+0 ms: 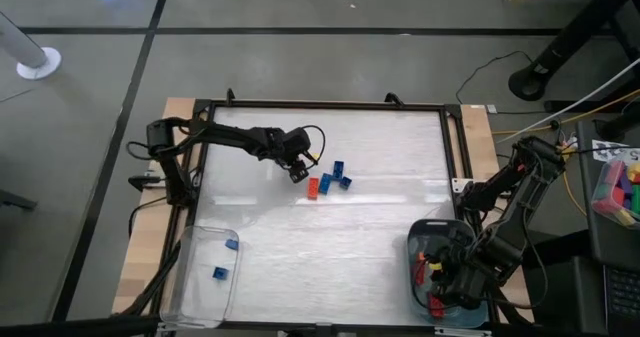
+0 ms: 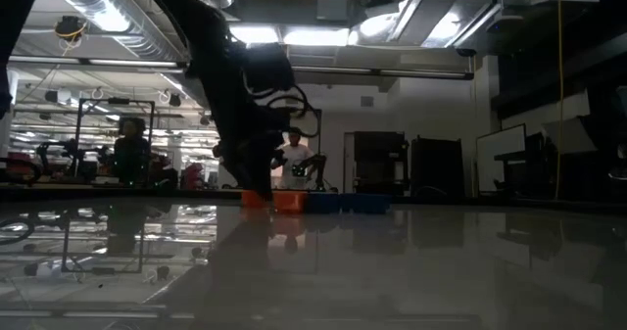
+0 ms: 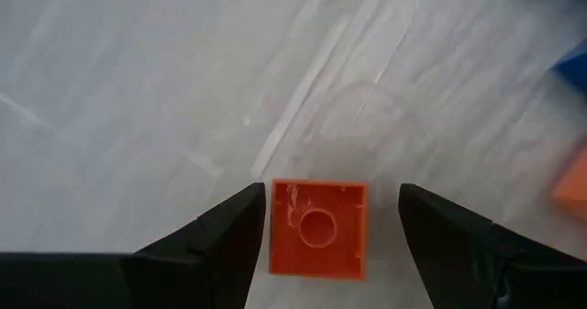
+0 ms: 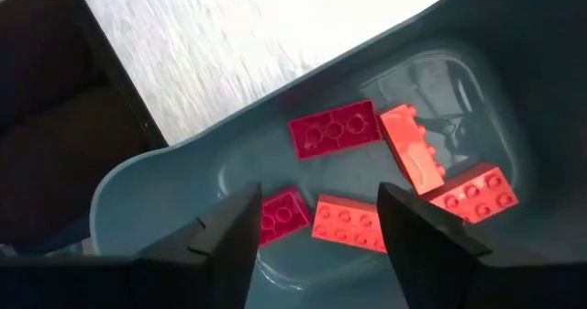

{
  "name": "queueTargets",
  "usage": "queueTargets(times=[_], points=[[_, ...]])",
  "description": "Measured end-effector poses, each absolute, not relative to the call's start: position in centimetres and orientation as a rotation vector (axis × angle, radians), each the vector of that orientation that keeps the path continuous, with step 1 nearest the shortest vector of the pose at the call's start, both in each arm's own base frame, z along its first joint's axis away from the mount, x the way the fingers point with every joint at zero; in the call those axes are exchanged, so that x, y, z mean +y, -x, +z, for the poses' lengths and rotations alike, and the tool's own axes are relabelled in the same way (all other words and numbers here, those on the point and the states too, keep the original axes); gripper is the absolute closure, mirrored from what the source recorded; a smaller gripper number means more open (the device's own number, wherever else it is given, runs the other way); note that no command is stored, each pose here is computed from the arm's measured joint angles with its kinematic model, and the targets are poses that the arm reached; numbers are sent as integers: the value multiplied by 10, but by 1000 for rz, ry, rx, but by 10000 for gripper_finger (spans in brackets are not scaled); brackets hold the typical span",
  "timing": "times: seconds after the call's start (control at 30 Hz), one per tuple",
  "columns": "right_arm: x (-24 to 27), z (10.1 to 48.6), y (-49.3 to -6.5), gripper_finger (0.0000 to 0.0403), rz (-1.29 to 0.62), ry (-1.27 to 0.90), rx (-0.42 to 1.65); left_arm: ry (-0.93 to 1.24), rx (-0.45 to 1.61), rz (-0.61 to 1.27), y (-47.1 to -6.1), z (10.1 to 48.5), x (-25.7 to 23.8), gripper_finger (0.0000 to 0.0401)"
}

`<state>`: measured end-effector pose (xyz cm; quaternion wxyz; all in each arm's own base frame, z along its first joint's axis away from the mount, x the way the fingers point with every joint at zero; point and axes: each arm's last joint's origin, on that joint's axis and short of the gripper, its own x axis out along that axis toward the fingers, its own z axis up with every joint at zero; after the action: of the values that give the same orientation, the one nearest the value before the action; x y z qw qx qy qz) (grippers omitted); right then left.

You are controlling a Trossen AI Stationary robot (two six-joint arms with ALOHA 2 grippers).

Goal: Sort blocks by size
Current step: Put the small orange game piece into the transparent bin

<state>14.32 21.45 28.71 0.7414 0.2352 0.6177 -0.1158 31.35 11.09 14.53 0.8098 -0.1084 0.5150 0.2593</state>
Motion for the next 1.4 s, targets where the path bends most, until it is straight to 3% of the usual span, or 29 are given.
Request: queueTargets(times=[0.23,0.47,0.7,0.9,1.17,1.4], points=[[213,287,-145,199,-263,-516,1341,234,1130,554,-315,137,111,176],[206,288,-156,227,-263,-455,1249,218,1163,541,-309,143,109,281],[196,298,-174,244,-198,-406,1218,255,1164,487,-301,165,105,282],[183,307,-196,244,-179,-301,1069,421,1040,272,-297,211,91,282],[146,306,-236,244,-363,-74,819,528,1019,-90,-264,265,34,282],[98,296,-269,244,-498,-131,760,507,1176,-230,-220,286,-30,272]])
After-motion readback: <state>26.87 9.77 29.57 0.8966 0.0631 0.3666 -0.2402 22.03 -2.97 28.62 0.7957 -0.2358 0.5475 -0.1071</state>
